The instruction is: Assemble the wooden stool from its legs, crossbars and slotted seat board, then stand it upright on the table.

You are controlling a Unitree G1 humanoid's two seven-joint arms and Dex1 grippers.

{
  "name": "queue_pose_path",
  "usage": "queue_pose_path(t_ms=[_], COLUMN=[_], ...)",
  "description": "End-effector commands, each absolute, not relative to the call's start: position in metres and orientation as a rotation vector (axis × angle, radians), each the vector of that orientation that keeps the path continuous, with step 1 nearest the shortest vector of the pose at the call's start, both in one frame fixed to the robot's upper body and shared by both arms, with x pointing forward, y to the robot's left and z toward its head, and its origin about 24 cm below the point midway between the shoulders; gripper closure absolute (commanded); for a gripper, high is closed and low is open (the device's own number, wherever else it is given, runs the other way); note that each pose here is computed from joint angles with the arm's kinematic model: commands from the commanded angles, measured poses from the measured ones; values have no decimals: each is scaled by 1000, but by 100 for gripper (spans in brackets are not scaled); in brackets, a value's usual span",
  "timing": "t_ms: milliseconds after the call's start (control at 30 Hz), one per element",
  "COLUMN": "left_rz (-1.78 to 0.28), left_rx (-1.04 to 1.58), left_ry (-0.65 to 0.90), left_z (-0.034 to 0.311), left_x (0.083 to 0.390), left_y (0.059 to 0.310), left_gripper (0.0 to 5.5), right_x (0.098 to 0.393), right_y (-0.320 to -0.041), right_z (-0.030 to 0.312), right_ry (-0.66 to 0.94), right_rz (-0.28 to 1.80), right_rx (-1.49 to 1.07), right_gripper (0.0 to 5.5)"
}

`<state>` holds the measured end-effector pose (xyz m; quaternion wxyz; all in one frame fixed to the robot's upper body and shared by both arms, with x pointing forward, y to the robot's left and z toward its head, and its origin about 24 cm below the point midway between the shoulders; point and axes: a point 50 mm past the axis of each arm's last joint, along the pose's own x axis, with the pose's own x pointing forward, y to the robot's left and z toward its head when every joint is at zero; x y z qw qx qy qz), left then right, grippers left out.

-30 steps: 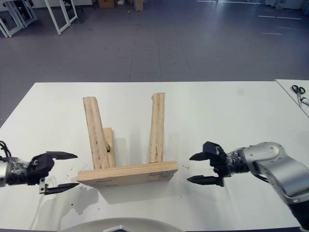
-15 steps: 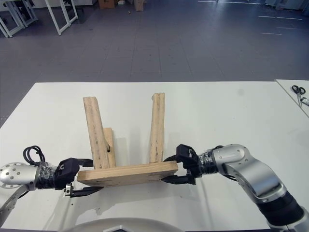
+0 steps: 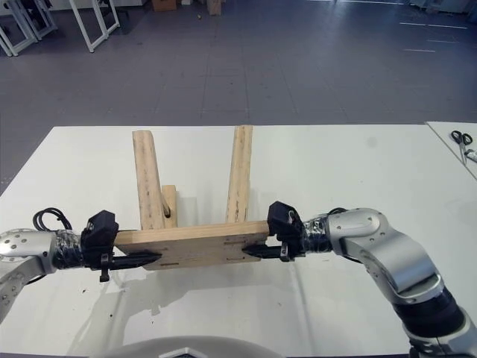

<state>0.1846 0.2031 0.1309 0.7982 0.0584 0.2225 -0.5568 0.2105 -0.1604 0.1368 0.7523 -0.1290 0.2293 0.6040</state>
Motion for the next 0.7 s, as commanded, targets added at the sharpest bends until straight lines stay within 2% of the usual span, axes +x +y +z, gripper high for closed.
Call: queue_pose_path(t_ms=[33,133,200,300,333,433,567,700], left_rz=[-1243,-1476,-1540,-1489,-1466,-1464,-1505,-1392], left_rx=[-20,-222,-365,-631,-708,-862,-1088,-1236], left_ry=[332,469,479,470,467,490,766,917], left_z=[170,197,215,226,226,227,229,219], left_x=[186,171,169,194,209,237,259,269], left_y=[186,184,182,189,195,205,218,228], left_gripper=[347,347,347,347,316,271,193,114], right_x=[199,184,184,200,211,232,254,281], right_y=[-136,-136,-138,-143,-146,-152,-153,-160], right_z=[167,201,232,264,271,279,279,258], right_ry=[420,511,530,520,552,647,691,849], right_rz=[1381,1654,1774,1834,1841,1831,1783,1615], right_rx=[-229,2,181,419,475,575,705,897], right_gripper=[377,377,377,377,377,377,377,377])
